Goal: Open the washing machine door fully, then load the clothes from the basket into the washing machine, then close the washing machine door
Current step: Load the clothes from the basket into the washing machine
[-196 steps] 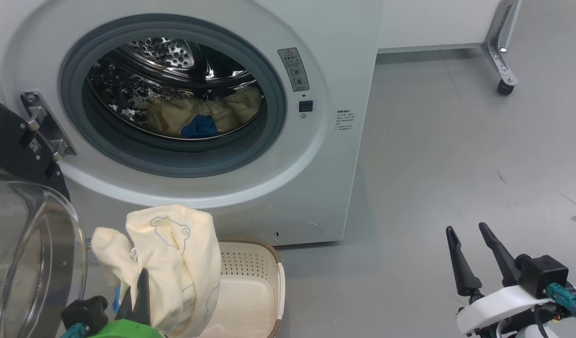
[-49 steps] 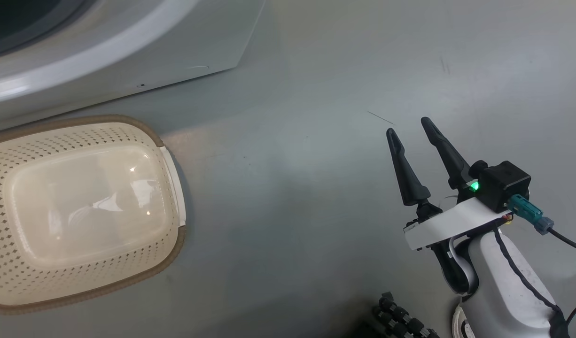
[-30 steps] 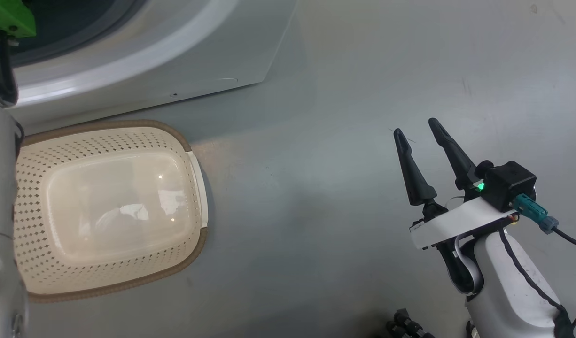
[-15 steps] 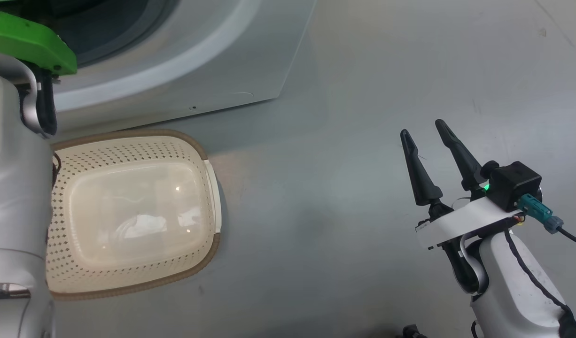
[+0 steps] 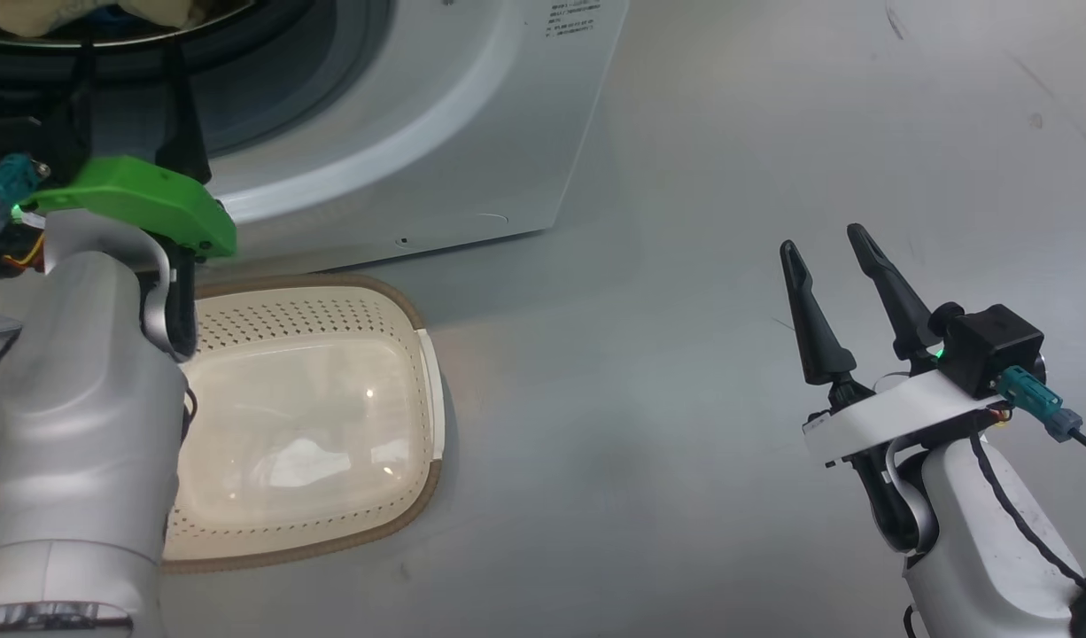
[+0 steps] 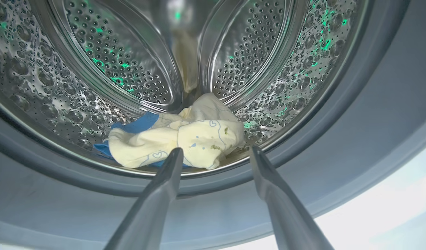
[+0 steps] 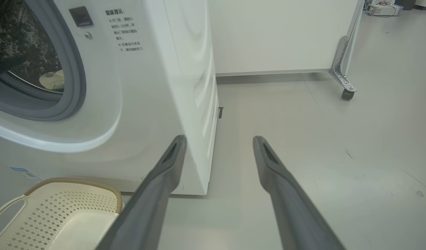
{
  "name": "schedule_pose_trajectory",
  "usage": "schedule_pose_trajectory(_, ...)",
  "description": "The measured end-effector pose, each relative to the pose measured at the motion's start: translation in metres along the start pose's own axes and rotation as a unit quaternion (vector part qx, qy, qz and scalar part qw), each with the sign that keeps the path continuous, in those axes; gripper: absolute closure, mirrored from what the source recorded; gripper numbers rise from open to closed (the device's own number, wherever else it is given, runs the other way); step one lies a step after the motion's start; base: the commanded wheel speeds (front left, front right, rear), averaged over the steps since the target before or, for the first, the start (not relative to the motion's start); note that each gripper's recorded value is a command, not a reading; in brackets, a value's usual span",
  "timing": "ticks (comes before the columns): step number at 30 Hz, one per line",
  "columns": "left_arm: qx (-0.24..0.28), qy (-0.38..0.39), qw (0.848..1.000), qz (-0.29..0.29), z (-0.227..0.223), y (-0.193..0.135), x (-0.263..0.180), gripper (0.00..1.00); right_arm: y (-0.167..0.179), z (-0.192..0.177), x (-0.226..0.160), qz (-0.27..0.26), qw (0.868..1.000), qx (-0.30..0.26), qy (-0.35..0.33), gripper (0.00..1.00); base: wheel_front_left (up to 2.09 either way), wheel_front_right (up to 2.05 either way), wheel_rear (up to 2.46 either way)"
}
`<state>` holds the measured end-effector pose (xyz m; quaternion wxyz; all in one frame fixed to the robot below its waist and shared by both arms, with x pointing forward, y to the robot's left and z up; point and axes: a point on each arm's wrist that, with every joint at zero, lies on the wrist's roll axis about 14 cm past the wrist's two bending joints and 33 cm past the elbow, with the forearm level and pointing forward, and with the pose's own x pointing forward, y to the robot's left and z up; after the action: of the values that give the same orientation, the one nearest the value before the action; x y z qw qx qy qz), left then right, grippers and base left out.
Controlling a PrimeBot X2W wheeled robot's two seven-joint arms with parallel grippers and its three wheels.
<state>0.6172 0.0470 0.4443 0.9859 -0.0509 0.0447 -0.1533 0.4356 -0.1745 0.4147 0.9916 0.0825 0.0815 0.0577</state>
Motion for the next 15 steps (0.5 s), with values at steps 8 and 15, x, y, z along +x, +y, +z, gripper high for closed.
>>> schedule_pose_trajectory(8, -0.006, 0.018, 1.000, 0.008, -0.010, 0.000, -0.031, 0.00, 0.009, 0.009, -0.002, 0.012, 1.000, 0.001, -0.013, 0.00, 0.00, 0.00, 0.00)
schedule_pose_trajectory(15, -0.010, 0.035, 0.999, -0.007, -0.023, -0.014, -0.063, 0.00, 0.013, 0.017, -0.007, 0.015, 1.000, 0.002, -0.023, 0.00, 0.00, 0.00, 0.00)
